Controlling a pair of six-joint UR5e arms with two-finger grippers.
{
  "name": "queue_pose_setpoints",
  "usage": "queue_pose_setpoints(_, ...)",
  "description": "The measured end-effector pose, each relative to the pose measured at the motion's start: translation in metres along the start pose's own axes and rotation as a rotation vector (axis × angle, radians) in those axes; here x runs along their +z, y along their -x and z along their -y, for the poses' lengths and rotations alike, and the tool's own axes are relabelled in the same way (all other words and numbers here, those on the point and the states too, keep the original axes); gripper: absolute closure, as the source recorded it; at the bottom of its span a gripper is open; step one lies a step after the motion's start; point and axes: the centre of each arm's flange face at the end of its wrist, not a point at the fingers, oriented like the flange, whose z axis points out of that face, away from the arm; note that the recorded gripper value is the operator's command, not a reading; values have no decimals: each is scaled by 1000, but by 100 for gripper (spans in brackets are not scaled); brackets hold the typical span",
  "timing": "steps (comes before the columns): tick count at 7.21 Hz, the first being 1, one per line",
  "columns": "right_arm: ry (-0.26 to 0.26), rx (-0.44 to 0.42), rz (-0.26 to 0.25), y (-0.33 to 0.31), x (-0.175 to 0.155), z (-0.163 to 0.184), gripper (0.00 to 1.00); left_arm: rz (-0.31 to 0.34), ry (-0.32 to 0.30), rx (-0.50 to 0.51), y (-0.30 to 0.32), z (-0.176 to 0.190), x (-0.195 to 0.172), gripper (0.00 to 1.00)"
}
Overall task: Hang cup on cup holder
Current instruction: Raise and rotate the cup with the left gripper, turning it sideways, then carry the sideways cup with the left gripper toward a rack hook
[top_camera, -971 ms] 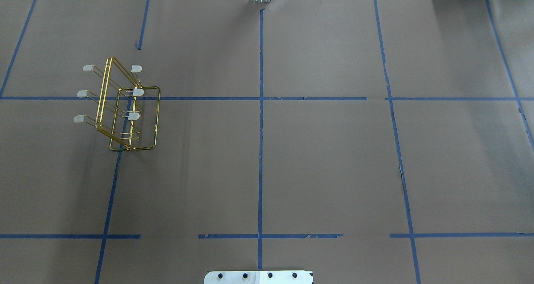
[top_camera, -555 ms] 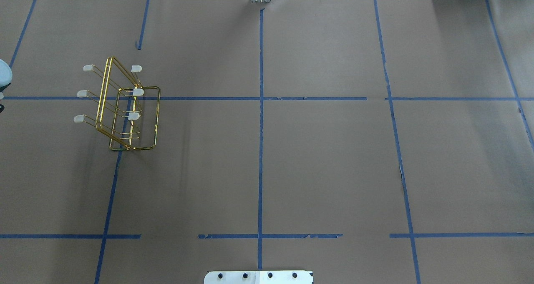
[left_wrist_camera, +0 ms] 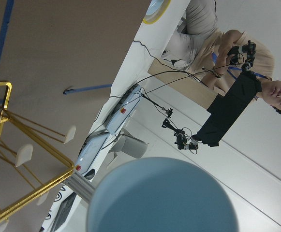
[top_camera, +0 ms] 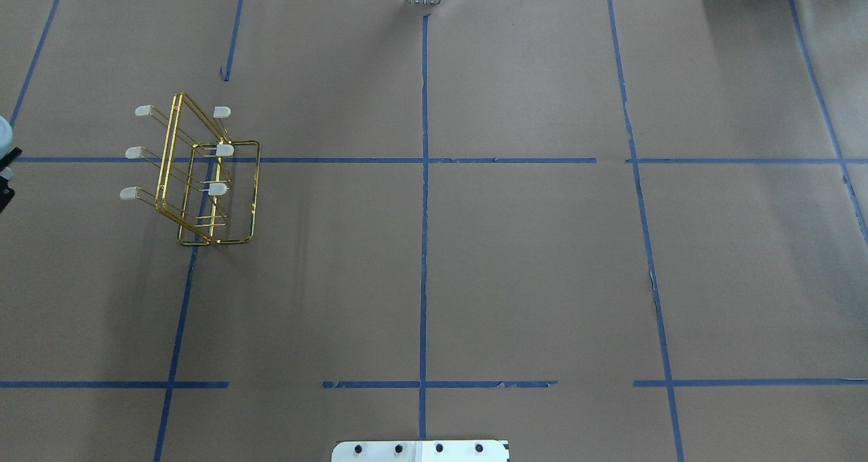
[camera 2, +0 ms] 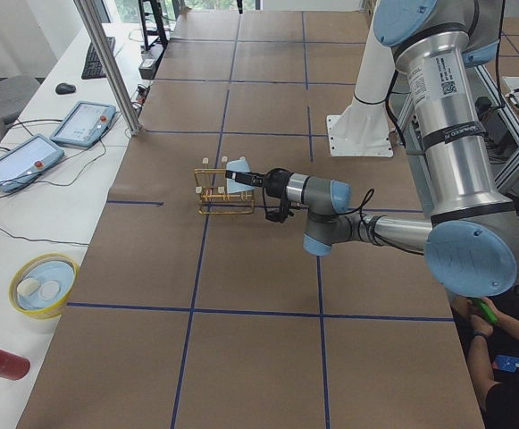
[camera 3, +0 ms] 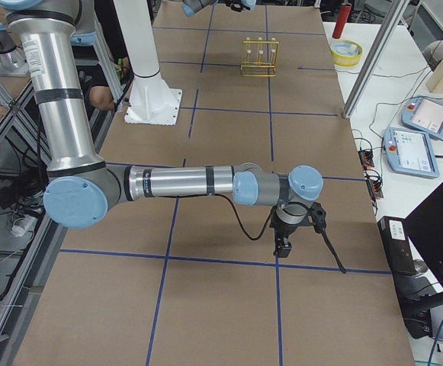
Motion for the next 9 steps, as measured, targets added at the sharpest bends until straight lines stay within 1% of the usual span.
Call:
queue_pose_setpoints(2, 0, 0, 0, 0, 0, 0, 0, -75, 5, -225, 9, 1, -5, 100)
queue_pose_setpoints(5, 0, 0, 0, 0, 0, 0, 0, -194, 11, -489, 50, 0, -10, 100)
queue_pose_setpoints(6, 0, 0, 0, 0, 0, 0, 0, -232, 21, -555, 66, -2, -8, 100)
queue_pose_setpoints(7, 0, 0, 0, 0, 0, 0, 0, -265, 28, -594, 81, -1, -3, 100)
queue_pose_setpoints(9, 0, 0, 0, 0, 0, 0, 0, -317, 40, -637, 110, 0, 10, 100)
